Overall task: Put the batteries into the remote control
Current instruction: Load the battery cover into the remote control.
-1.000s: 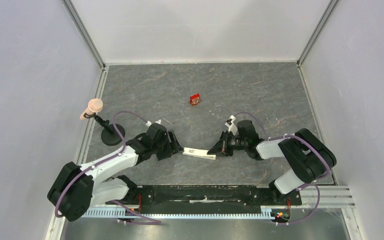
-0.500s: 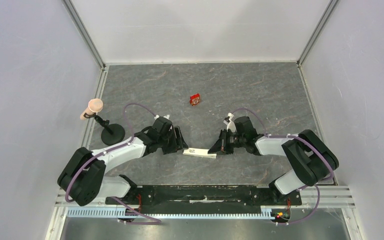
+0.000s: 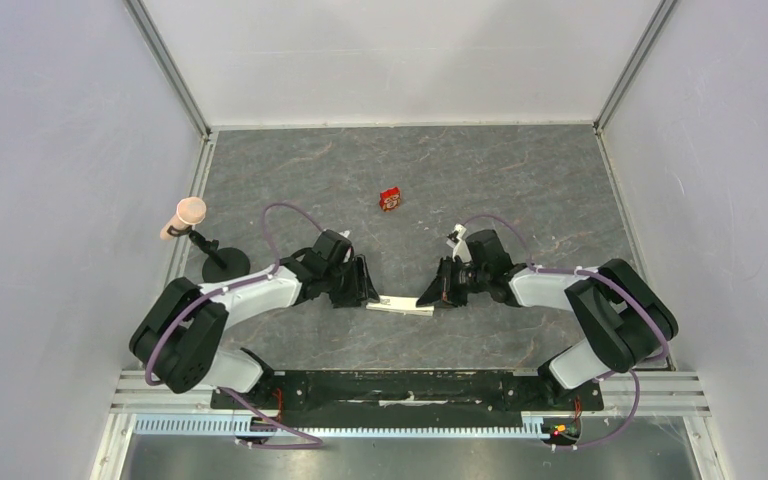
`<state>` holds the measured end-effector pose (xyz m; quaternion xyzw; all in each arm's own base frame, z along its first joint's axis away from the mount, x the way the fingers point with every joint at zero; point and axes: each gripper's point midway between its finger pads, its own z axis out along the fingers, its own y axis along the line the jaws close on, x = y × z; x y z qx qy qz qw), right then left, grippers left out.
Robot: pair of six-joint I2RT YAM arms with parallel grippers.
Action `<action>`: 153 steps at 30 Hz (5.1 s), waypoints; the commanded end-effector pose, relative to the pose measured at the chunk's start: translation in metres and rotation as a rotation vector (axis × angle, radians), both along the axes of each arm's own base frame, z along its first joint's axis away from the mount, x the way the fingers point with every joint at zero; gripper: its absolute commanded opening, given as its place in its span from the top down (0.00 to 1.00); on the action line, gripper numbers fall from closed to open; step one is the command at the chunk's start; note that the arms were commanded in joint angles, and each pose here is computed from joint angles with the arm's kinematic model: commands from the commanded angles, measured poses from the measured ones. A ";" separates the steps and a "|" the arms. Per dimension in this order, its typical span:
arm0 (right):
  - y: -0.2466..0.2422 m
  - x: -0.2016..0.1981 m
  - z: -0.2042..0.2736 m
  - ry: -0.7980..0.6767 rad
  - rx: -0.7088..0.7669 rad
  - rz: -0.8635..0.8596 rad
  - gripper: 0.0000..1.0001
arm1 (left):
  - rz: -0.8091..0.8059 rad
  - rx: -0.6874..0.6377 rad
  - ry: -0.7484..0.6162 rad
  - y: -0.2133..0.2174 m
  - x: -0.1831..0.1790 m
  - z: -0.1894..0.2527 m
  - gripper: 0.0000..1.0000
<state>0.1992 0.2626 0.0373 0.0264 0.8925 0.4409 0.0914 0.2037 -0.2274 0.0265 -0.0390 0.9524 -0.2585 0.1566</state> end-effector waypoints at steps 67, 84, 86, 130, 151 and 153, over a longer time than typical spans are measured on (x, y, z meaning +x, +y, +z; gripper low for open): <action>-0.060 0.007 -0.002 -0.131 -0.360 -0.097 0.62 | -0.101 0.371 0.160 0.041 -0.042 -0.071 0.62; -0.057 -0.017 -0.030 -0.058 -0.398 -0.091 0.84 | -0.112 0.327 0.166 0.032 -0.043 -0.068 0.78; -0.054 -0.018 -0.030 -0.051 -0.390 -0.093 0.85 | -0.115 0.319 0.167 0.030 -0.044 -0.067 0.81; 0.045 -0.014 -0.003 0.018 -0.378 -0.235 0.85 | -0.175 -0.059 0.107 -0.041 -0.045 -0.058 0.98; 0.028 0.025 0.039 -0.248 -0.479 -0.292 0.35 | -0.197 0.008 0.014 -0.040 -0.025 -0.036 0.98; 0.017 0.032 0.060 -0.345 -0.475 -0.305 0.33 | -0.208 0.010 -0.025 -0.041 -0.019 -0.024 0.96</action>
